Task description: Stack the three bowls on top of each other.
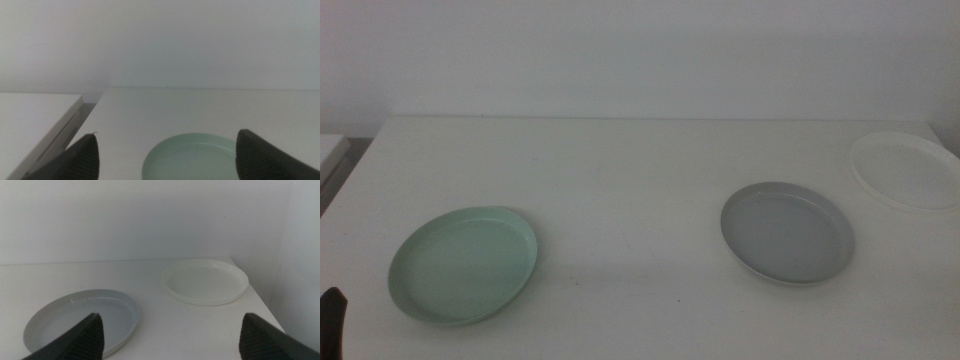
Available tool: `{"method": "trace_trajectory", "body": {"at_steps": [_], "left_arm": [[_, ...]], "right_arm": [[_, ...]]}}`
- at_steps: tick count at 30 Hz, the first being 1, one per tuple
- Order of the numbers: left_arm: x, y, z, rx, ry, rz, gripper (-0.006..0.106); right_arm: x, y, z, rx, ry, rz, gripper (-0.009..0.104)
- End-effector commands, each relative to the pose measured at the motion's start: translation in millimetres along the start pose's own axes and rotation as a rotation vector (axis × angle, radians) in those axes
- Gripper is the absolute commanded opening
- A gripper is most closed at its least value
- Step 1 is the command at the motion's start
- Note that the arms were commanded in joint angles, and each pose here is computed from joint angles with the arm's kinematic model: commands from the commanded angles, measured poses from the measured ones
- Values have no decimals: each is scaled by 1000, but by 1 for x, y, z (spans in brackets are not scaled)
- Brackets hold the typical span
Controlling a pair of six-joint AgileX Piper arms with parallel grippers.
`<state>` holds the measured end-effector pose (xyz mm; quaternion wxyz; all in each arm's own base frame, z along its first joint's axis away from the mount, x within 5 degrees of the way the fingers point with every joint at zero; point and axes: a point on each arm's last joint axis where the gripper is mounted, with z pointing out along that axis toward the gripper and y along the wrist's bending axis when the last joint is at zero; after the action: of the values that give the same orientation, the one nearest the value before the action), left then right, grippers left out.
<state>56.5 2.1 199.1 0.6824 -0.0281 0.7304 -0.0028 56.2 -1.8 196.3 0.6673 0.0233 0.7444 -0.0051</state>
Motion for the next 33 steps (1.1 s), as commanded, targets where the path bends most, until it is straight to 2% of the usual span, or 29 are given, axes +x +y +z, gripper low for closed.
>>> {"method": "trace_trajectory", "body": {"at_steps": [1, 7, 19, 21, 27, 33], "left_arm": [[-1, 0, 0, 0, -15, -4, 94], [-1, 0, 0, 0, -15, -4, 94], [-1, 0, 0, 0, -15, -4, 94], [-1, 0, 0, 0, -15, -4, 94], [-1, 0, 0, 0, -15, -4, 94], [-1, 0, 0, 0, -15, -4, 94]], "right_arm": [[-1, -1, 0, 9, -21, -3, 93], [-7, -1, 0, 12, -84, -3, 93], [-6, -1, 0, 8, -80, 24, 93], [-7, -1, 4, 10, -37, 25, 93], [-61, 0, 35, 13, 105, 16, 93], [-119, 3, 89, -11, 524, 19, 93]]}}
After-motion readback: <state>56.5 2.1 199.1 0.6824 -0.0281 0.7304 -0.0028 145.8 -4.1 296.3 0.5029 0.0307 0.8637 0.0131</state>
